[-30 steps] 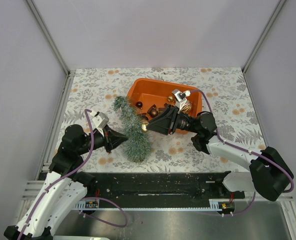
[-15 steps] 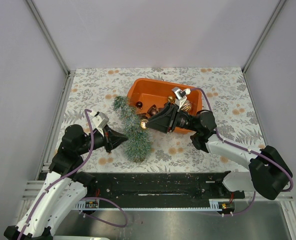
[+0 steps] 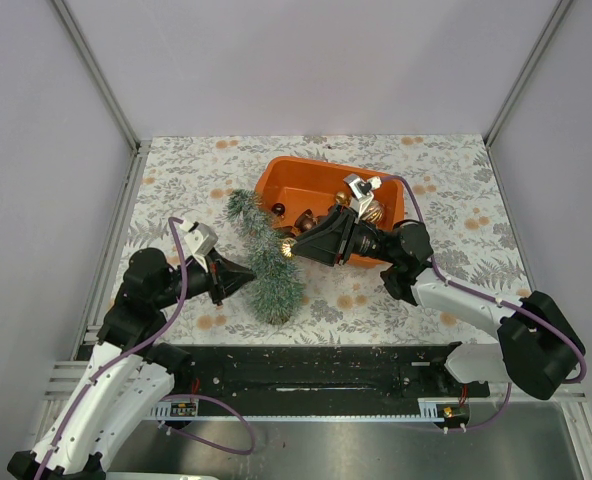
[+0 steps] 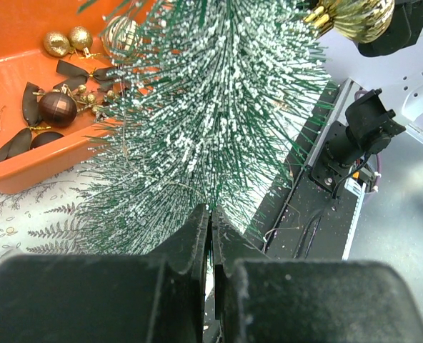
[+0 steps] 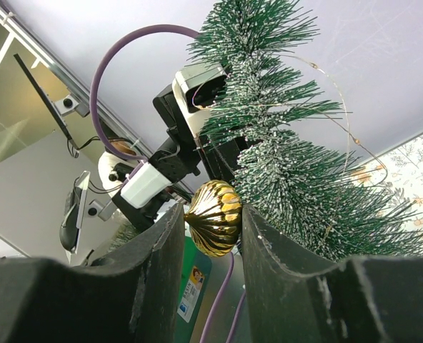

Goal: Decorate the small christmas tree

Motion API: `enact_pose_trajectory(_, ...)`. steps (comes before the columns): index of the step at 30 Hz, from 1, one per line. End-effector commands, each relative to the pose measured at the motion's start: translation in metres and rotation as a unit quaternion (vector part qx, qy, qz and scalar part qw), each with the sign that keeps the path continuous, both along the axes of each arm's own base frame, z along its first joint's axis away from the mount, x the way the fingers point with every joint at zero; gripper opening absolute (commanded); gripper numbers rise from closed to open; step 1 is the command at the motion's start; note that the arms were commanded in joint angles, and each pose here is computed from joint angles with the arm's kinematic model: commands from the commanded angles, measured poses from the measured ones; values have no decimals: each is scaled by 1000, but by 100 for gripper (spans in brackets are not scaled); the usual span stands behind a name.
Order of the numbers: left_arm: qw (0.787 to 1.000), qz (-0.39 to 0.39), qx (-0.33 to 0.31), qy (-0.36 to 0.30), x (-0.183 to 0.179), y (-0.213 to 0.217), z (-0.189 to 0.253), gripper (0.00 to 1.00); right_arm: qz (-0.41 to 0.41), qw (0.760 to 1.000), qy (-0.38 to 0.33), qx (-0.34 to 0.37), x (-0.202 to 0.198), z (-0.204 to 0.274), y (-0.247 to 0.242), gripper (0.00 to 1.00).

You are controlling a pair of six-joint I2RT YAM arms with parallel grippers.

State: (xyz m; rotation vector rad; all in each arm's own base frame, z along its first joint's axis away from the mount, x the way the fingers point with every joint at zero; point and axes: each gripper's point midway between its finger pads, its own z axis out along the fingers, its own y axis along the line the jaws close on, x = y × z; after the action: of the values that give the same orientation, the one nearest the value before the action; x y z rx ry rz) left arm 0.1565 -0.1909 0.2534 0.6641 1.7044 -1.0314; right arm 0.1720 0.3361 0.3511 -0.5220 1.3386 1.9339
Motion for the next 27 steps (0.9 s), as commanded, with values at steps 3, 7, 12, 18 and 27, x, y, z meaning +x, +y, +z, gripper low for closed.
enact_pose_trajectory(3, 998, -9, -26, -51, -3, -1, 36, 6, -3, 998, -46, 34, -5, 36, -2, 2)
enact_pose_trajectory(7, 998, -11, -24, -51, -5, -1, 32, 6, -5, 998, -62, 30, -3, 43, 0, 1)
enact_pose_trajectory(12, 998, -17, -16, -51, -6, -1, 25, 6, -5, 998, -63, 28, 0, 43, 4, 2)
enact_pose_trajectory(18, 998, -18, -10, -58, -7, 0, 23, 6, -5, 998, -62, 25, 3, 40, 6, 2)
enact_pose_trajectory(27, 997, -28, -7, -66, -12, 0, 23, 5, -28, 998, -52, 13, 19, 25, 6, 1)
